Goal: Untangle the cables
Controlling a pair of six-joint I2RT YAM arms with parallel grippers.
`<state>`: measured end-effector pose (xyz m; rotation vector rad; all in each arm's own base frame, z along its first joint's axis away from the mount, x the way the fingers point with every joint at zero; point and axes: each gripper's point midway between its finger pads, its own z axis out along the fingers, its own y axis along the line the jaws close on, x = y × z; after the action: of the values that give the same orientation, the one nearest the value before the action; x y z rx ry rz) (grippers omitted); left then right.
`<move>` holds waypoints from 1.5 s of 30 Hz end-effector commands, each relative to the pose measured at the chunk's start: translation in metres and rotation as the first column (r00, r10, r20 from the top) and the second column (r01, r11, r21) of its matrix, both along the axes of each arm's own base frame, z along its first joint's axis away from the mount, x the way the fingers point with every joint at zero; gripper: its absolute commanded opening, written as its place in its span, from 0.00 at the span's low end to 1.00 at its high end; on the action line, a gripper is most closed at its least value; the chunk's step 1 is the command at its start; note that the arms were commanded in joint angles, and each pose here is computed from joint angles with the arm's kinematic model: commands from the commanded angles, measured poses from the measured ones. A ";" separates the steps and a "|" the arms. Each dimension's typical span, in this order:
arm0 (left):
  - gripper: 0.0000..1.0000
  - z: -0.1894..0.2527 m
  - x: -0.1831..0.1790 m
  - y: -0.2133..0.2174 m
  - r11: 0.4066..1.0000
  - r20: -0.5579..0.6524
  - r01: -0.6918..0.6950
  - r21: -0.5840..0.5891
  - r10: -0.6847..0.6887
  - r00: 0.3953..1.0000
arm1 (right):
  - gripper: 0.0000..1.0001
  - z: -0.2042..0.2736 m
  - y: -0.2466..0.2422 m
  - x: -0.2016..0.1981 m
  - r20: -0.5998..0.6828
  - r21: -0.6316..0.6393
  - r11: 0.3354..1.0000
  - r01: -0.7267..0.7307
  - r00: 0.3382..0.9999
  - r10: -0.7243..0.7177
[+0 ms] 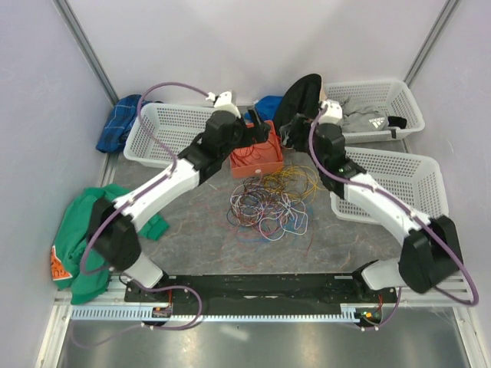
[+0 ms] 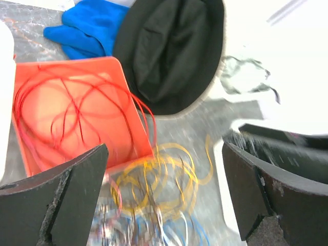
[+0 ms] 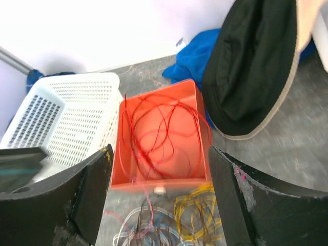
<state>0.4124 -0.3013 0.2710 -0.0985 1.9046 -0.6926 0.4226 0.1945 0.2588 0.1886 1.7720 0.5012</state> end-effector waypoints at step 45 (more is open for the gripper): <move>0.02 -0.155 -0.062 0.018 0.945 -0.051 -0.117 0.305 0.139 0.989 | 0.79 -0.090 -0.039 -0.136 -0.100 0.083 0.993 -0.083 0.991 0.091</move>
<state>0.3516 -0.2901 0.0587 -0.0173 2.1512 -0.2541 0.2890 0.1529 0.1658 0.1906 1.8811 0.6090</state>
